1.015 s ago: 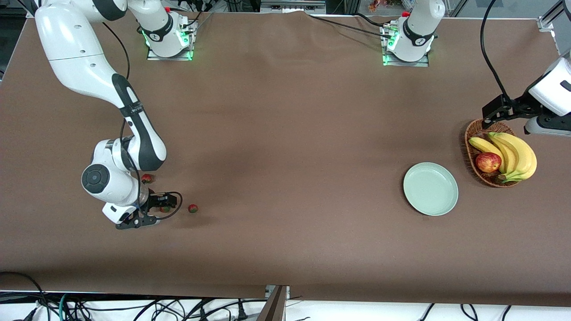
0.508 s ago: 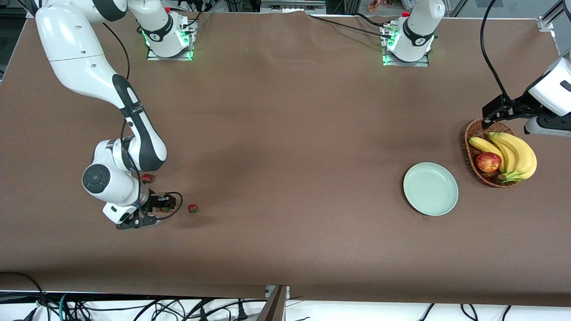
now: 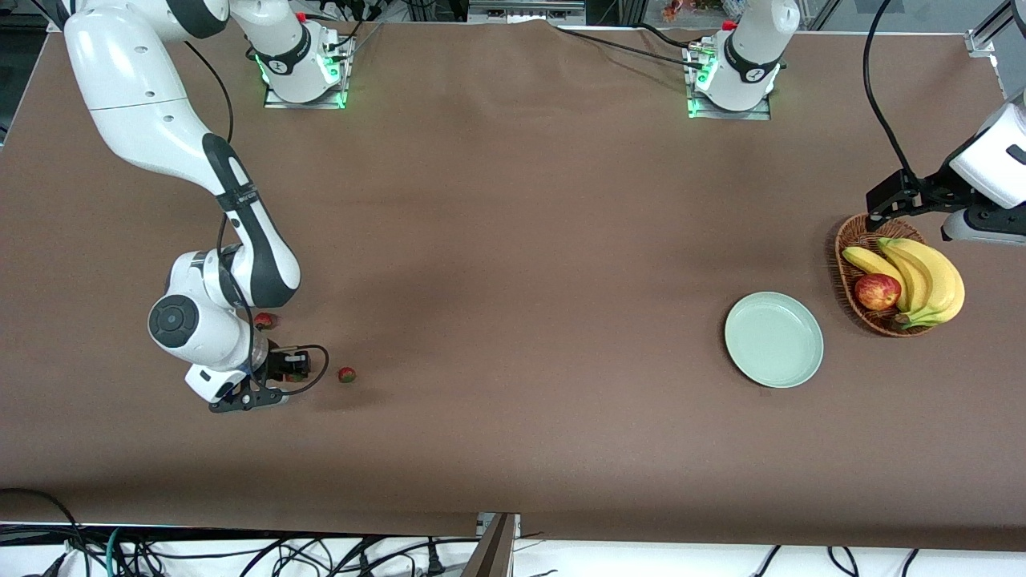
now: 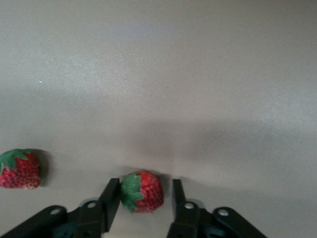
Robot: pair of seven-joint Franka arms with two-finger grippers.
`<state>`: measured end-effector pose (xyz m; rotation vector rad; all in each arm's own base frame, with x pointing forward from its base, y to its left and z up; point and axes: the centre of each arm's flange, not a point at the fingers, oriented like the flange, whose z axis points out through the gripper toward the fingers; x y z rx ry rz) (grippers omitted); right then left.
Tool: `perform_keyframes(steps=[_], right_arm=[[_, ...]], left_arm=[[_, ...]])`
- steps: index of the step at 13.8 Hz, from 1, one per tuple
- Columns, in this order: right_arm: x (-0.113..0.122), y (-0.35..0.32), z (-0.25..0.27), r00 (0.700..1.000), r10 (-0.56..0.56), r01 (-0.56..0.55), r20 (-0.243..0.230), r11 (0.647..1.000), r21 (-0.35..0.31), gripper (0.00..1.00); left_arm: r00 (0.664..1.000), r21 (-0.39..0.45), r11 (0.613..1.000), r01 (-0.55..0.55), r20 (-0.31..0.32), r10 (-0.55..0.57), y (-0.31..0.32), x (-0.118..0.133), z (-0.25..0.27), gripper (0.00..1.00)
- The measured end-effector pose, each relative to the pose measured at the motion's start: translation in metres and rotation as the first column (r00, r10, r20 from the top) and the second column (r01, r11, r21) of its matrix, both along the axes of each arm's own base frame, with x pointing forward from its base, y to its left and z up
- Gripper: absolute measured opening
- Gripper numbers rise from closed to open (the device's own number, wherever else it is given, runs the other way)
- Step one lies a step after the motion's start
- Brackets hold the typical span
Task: Collect all strawberries into plate
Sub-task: 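Close the right gripper on the strawberry and lift it, then carry the strawberry toward the plate and release it on the table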
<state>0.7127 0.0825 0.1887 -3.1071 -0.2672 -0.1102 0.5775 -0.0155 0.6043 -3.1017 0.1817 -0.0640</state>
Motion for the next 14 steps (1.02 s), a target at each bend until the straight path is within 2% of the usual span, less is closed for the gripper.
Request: perform_keyframes(steps=[1, 3, 8, 12, 14], right_arm=[[0.0, 0.0, 0.0, 1.0, 0.0, 0.0, 0.0, 1.0, 0.0, 0.4], [0.0, 0.0, 0.0, 1.0, 0.0, 0.0, 0.001, 1.0, 0.0, 0.35], [0.001, 0.0, 0.002, 1.0, 0.0, 0.0, 0.008, 1.0, 0.0, 0.35], [0.007, 0.01, 0.013, 0.999, 0.013, -0.013, 0.033, 1.0, 0.004, 0.35], [0.007, 0.036, 0.025, 0.997, 0.048, -0.049, 0.052, 0.999, 0.01, 0.35]], left_arm=[[1.0, 0.0, 1.0, 0.0, 0.0, 0.0, 0.0, 0.0, 0.0, 1.0], [1.0, 0.0, 1.0, 0.0, 0.0, 0.0, 0.0, 0.0, 0.0, 1.0], [1.0, 0.0, 1.0, 0.0, -0.001, 0.0, 0.0, 0.0, 0.0, 1.0], [1.0, 0.0, 1.0, 0.0, -0.001, 0.0, 0.0, 0.0, 0.0, 1.0], [1.0, 0.0, 1.0, 0.0, -0.001, 0.0, 0.0, 0.0, 0.0, 1.0]])
